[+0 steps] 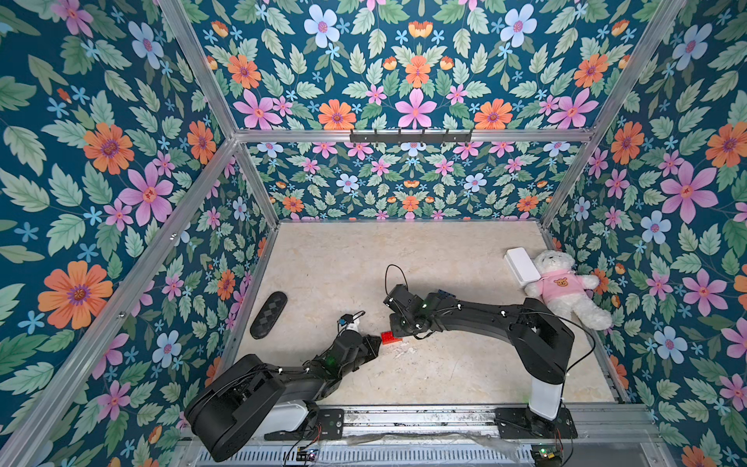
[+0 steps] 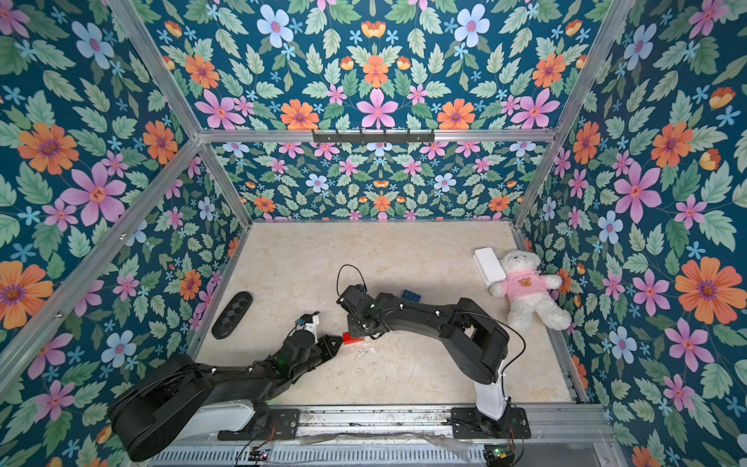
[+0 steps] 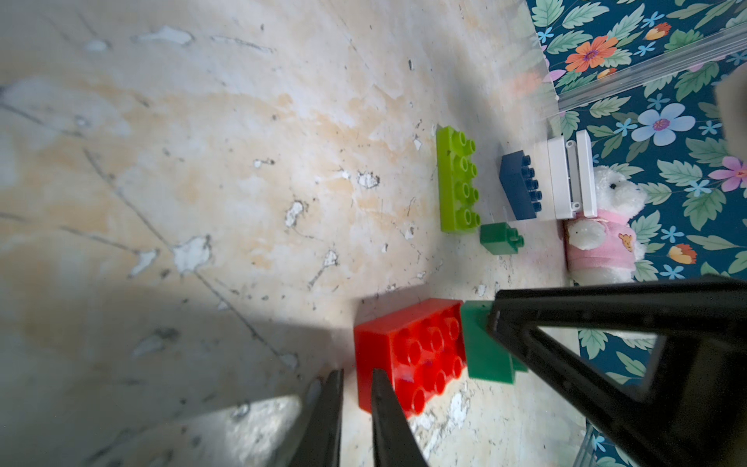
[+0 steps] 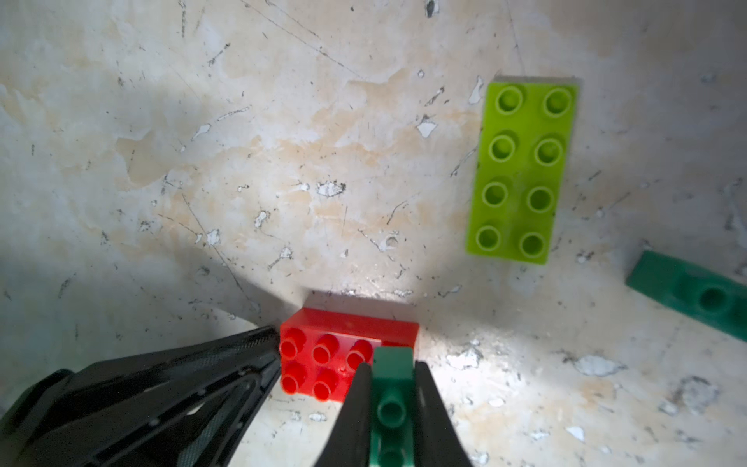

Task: Assemble the number 5 with lego
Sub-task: Assemble the lego brick with the lego brick.

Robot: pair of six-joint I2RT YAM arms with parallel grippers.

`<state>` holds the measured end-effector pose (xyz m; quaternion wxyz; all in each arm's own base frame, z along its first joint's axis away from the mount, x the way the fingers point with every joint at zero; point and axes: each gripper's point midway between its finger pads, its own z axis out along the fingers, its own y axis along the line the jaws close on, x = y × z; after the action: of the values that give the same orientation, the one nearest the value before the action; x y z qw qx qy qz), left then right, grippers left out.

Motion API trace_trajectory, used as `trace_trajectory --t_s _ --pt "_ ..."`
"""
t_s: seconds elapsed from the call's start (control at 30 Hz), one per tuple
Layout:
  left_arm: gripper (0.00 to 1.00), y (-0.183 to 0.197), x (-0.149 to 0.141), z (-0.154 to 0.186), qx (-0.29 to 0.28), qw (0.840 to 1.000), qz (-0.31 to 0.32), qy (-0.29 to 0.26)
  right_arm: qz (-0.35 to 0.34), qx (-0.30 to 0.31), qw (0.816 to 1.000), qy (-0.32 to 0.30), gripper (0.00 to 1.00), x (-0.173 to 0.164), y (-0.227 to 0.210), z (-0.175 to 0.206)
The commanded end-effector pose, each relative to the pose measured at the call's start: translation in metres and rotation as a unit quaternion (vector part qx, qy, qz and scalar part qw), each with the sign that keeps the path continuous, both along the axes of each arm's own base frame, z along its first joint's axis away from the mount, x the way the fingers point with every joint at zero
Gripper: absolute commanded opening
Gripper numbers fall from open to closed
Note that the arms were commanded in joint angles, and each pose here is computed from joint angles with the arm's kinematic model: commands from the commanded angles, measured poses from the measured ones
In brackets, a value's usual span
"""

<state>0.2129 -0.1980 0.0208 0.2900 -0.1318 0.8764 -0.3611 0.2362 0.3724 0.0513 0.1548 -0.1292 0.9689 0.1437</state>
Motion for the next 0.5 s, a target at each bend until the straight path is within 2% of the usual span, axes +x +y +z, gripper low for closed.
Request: trace_trajectory --t_s 0.0,0.47 --pt "0.18 0.009 -0.013 -0.021 0.033 0.999 -0.004 0.038 -0.009 -0.022 1.000 0.003 0.06 -0.002 -0.006 -0.006" --pt "0.18 0.007 -0.014 -0.023 0.032 0.999 -0.006 0.040 -0.015 -0.067 0.998 -0.008 0.03 -0.010 -0.006 -0.021"
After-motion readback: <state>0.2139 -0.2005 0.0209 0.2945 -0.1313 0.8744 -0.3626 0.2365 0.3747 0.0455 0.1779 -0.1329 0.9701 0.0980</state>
